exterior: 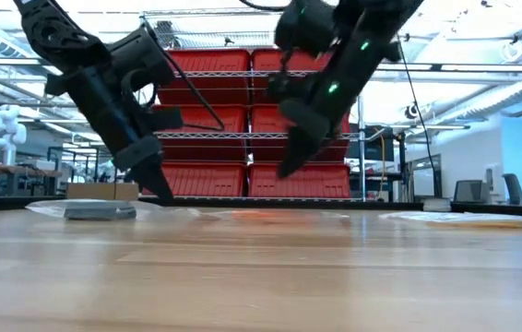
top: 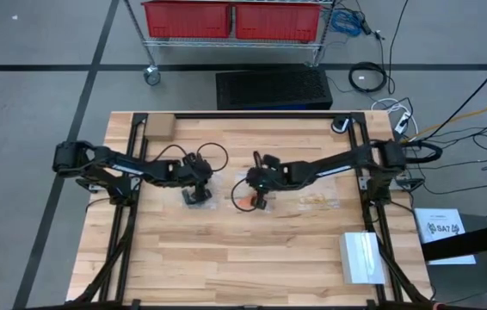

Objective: Sort rubber bands
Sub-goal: Adjust the transparent zip bags on the table

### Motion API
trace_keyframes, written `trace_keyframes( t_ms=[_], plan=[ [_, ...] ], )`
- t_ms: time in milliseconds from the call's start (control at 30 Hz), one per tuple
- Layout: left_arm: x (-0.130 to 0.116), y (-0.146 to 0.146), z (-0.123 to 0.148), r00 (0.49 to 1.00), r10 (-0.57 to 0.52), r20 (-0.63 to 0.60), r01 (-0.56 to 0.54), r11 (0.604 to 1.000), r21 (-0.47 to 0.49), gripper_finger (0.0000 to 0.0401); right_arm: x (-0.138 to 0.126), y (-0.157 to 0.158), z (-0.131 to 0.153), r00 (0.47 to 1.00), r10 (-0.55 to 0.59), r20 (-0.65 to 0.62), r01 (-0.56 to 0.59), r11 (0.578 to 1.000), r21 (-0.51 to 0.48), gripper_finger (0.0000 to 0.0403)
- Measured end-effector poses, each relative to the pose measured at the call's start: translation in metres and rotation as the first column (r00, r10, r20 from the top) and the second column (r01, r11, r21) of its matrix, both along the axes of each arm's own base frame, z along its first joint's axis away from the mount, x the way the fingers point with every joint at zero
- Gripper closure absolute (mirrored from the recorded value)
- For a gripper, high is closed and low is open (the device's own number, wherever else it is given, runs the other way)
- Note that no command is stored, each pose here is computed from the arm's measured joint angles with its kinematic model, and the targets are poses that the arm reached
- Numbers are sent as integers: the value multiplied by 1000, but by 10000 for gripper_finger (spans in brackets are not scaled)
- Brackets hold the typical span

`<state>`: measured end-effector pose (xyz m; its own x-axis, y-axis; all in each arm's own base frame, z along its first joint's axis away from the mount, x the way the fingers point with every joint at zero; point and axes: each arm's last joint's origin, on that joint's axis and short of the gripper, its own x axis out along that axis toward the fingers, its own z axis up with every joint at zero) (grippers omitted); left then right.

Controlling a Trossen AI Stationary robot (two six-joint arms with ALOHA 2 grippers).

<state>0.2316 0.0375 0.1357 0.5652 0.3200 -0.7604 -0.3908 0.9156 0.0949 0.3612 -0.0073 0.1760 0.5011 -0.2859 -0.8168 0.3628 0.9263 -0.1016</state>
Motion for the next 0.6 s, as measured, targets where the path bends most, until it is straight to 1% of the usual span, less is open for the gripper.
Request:
trace_keyframes(
  t_ms=[33,100,167,267,367,467,533,600],
  plan=[
    [0,0,1,1000,5,7,-4,1000,-5,395,-9,0,3,997,-69,-44,70,997,19,403],
    [1,0,3,999,12,30,-12,1000,-15,395,-27,-1,5,967,-218,-135,224,974,28,403],
    [2,-1,3,999,-3,48,5,999,-34,395,-47,-2,3,918,-339,-207,344,939,-12,403],
    [6,-3,5,990,-57,129,69,994,-86,395,-74,0,-7,841,-462,-281,461,884,-73,403],
    [7,-4,5,983,-87,161,106,988,-112,395,-98,0,-22,783,-522,-340,524,847,-94,403],
    [7,-4,6,982,-86,165,105,988,-111,395,-119,4,-38,735,-541,-409,566,822,-71,403],
    [7,-4,6,982,-86,166,105,988,-111,395,-128,7,-47,717,-545,-435,588,808,-44,403],
    [7,-4,6,982,-86,168,105,988,-110,395,-131,11,-51,719,-545,-430,595,803,-24,403]
  ],
)
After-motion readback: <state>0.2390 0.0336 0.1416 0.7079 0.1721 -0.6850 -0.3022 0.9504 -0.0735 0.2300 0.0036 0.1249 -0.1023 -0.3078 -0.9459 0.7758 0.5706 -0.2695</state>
